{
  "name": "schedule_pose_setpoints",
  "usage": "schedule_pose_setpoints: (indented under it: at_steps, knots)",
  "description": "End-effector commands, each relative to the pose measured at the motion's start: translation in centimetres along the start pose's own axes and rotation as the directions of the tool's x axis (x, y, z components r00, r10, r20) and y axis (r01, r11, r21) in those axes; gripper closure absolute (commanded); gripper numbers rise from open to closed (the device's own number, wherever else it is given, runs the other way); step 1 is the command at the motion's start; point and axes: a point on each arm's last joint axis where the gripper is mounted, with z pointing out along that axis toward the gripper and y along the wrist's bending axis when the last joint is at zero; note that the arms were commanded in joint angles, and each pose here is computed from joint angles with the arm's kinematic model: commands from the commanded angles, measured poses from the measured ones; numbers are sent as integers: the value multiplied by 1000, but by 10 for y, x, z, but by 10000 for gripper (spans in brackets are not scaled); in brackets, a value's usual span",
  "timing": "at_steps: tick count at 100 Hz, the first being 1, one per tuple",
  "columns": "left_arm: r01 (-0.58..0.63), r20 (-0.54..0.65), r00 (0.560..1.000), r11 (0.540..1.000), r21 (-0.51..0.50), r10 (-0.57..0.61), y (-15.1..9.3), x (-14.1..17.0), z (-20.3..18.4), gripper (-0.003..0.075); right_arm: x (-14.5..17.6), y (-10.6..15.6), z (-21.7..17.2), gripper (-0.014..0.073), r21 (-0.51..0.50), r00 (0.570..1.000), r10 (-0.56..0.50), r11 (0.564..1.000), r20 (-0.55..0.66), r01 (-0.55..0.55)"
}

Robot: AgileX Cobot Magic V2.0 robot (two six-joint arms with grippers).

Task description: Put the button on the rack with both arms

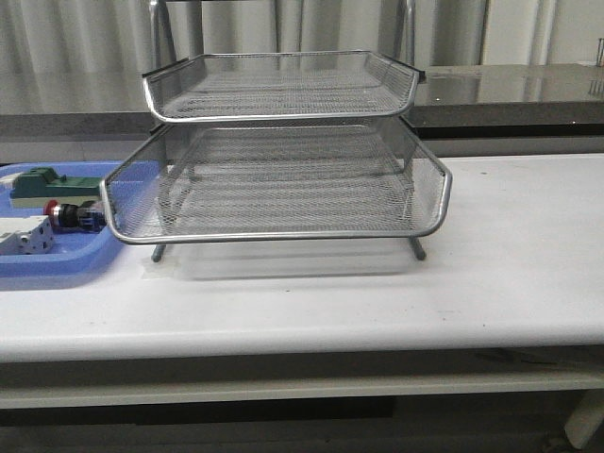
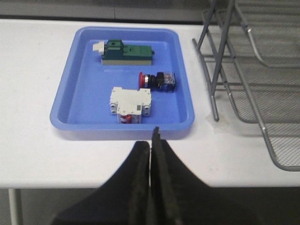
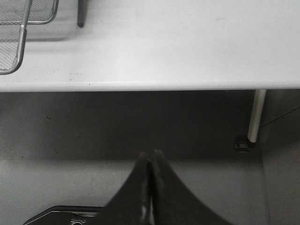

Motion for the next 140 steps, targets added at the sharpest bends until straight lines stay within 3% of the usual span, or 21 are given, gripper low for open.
schedule_pose_setpoints:
  at_steps: [1, 23, 44, 51, 62, 77, 87, 120, 140]
  knots:
    - [-34, 3, 999, 999, -24, 34, 0, -27, 10, 716, -12, 0, -9, 663, -1, 996, 2, 1000, 89, -2]
    - [-65, -142, 988, 997, -48, 57, 1, -42, 44, 716, -12, 0, -9, 663, -1, 996, 2, 1000, 89, -2]
    - [-70, -198, 978, 996, -48, 59, 1, -41, 61, 713, -12, 0, -9, 663, -1, 996, 2, 1000, 89, -2]
    - [-70, -202, 978, 996, -48, 59, 1, -41, 63, 677, -12, 0, -9, 663, -1, 996, 2, 1000, 89, -2]
    - [-76, -212, 975, 996, -52, 63, 1, -40, 62, 516, -12, 0, -9, 663, -1, 996, 2, 1000, 89, -2]
    - [-76, -232, 971, 996, -54, 62, 2, -38, 62, 162, -12, 0, -9, 663, -1, 996, 2, 1000, 89, -2]
    - [-76, -232, 971, 996, -54, 62, 2, -38, 62, 31, -12, 0, -9, 663, -1, 996, 2, 1000, 89, -2]
    - [-59, -162, 985, 998, -39, 51, 0, -45, 63, 23, -12, 0, -9, 663, -1, 996, 2, 1000, 89, -2]
    - [-220, -80, 973, 975, -34, 217, -2, -75, 71, 23, -12, 0, -9, 663, -1, 996, 2, 1000, 89, -2]
